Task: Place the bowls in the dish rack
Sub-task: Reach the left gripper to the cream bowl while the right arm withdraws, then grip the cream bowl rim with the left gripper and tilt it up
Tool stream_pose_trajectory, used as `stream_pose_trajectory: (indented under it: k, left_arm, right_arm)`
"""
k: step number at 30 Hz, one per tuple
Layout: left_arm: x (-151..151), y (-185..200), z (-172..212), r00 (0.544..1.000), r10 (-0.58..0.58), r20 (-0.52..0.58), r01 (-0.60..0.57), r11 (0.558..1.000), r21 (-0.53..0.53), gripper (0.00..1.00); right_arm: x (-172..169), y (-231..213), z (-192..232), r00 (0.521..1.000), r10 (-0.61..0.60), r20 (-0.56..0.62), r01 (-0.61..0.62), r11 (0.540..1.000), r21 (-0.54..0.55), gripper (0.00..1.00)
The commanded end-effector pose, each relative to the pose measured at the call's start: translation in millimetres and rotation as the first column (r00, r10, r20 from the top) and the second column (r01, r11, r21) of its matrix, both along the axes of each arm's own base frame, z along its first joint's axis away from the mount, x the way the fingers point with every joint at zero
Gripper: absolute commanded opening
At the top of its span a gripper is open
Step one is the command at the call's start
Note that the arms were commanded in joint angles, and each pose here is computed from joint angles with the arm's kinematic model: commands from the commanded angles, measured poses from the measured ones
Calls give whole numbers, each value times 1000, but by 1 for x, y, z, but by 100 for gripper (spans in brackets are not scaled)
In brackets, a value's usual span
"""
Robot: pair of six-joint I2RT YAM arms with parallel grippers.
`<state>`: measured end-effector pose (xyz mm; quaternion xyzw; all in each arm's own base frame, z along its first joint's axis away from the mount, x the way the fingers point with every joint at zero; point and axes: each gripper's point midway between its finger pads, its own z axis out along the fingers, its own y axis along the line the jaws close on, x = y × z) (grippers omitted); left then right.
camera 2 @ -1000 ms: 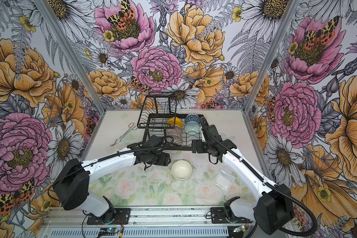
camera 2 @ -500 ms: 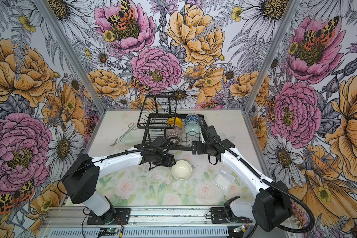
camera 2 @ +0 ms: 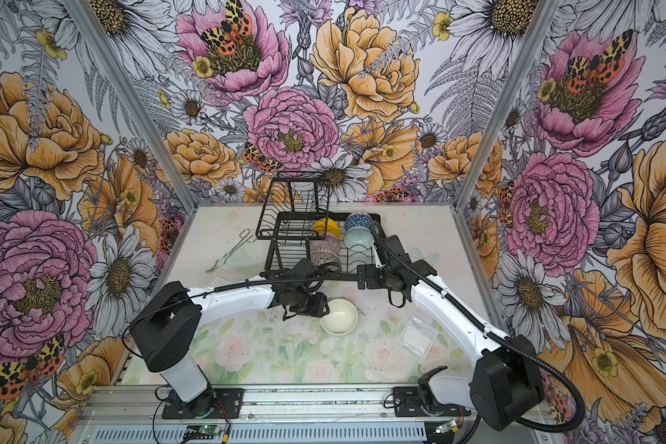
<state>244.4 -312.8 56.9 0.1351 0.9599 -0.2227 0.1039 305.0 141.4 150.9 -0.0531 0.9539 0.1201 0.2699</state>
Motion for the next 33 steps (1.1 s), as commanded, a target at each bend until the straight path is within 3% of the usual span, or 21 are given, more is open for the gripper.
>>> stream_pose_trajectory:
  k: [1,5,33]
  left_arm:
    - [5,-16,12,999,-22,25,23,998,-52,43]
    - [5,-17,9,999,-25,21,26,998,-50,35]
    - [6,-16,13,999,-20,33,22,998,-57,5]
  right_arm:
    - [0,-1,-4,1000,10,-8,-10,1000,-5,98]
    - [0,-1,-6,1000,13,-11,-13,1000,-7,98]
    - [-3,-7,-4,1000,14,1,-14,1000,-13,98]
